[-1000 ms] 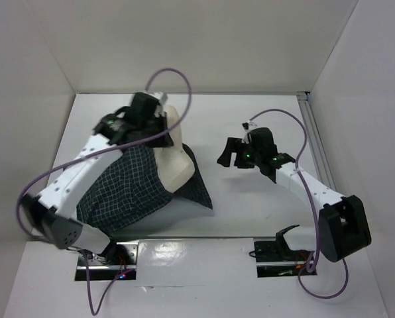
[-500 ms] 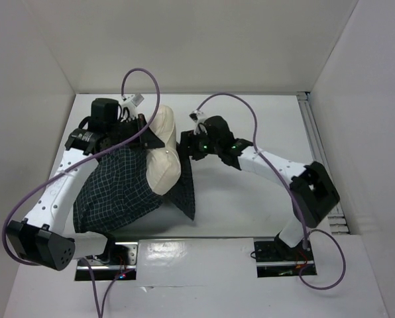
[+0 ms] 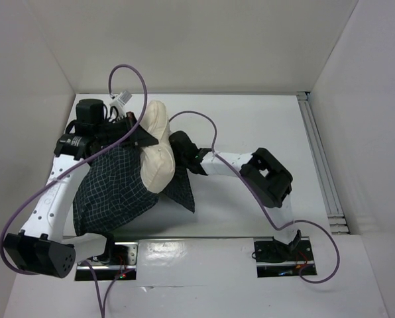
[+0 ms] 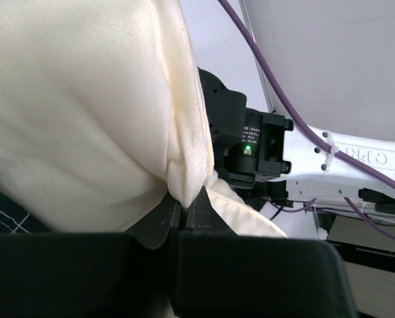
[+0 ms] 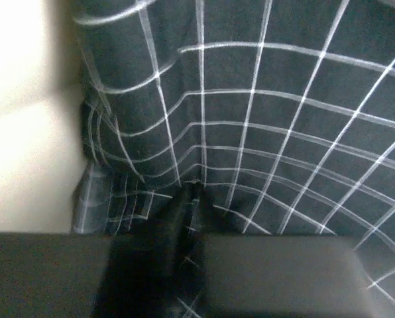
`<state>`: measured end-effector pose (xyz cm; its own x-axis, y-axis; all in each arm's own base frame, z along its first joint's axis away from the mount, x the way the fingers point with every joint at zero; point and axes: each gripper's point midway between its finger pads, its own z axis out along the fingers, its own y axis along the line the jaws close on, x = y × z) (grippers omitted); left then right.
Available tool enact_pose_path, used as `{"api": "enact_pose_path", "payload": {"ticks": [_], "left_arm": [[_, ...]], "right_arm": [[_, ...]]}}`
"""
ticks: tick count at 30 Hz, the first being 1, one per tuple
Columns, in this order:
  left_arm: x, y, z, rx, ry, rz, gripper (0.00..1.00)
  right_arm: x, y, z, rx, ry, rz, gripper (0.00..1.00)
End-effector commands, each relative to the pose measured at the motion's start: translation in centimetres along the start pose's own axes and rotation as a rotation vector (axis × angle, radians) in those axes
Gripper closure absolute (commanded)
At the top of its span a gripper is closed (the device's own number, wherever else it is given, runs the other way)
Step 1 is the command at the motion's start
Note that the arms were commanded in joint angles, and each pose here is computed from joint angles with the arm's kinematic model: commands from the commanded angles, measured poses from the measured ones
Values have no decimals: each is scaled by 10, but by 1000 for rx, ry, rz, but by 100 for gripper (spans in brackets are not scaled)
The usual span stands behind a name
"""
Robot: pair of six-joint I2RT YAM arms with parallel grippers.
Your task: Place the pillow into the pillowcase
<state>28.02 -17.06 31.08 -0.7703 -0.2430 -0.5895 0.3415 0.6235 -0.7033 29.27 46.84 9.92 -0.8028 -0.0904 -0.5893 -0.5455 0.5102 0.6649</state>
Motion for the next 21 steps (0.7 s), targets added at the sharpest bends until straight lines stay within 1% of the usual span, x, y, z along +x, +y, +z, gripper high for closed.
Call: {"api": "enact_pose_path", "payload": {"ticks": [1,3,4,5,6,7,8,9,11,13,14,15,17,20,21], "left_arm": [[-11,-33,-11,146,-41,85,100],[-11,-28,-10,137,-43,75,100],[-9,-24,-10,135,-39,76,100],[-4,-13,-9,113,-25,56,100],[-4,-12,-9,113,-25,56,100],[-1,-5,-8,106,-19,48,100],[4,-3,-7,113,-4,37,100],[5,5,-4,100,3,16,100],[9,13,2,96,11,-4,100],[3,18,4,97,-9,9,100],[7,24,9,89,7,-11,100],[8,24,10,99,19,-17,100],[7,28,11,99,23,-29,100],[5,21,9,126,22,-13,100],[4,15,7,149,27,-15,100]], "right_arm": [[-49,-1,-8,94,-172,25,100],[-64,-20,-28,166,-226,33,100],[-70,-30,-49,224,-261,28,100],[-83,-49,-87,314,-313,20,100],[-83,-50,-87,315,-314,20,100],[-87,-55,-100,340,-333,18,100],[-88,-76,-117,393,-345,25,100],[-93,-75,-135,403,-364,32,100],[-97,-91,-157,433,-372,25,100],[-90,-99,-173,466,-361,28,100],[-91,-106,-181,482,-368,28,100],[-82,-110,-183,480,-346,40,100],[-80,-101,-183,431,-344,30,100],[-83,-65,-164,244,-332,13,100],[-73,-39,-148,140,-291,15,97]]}}
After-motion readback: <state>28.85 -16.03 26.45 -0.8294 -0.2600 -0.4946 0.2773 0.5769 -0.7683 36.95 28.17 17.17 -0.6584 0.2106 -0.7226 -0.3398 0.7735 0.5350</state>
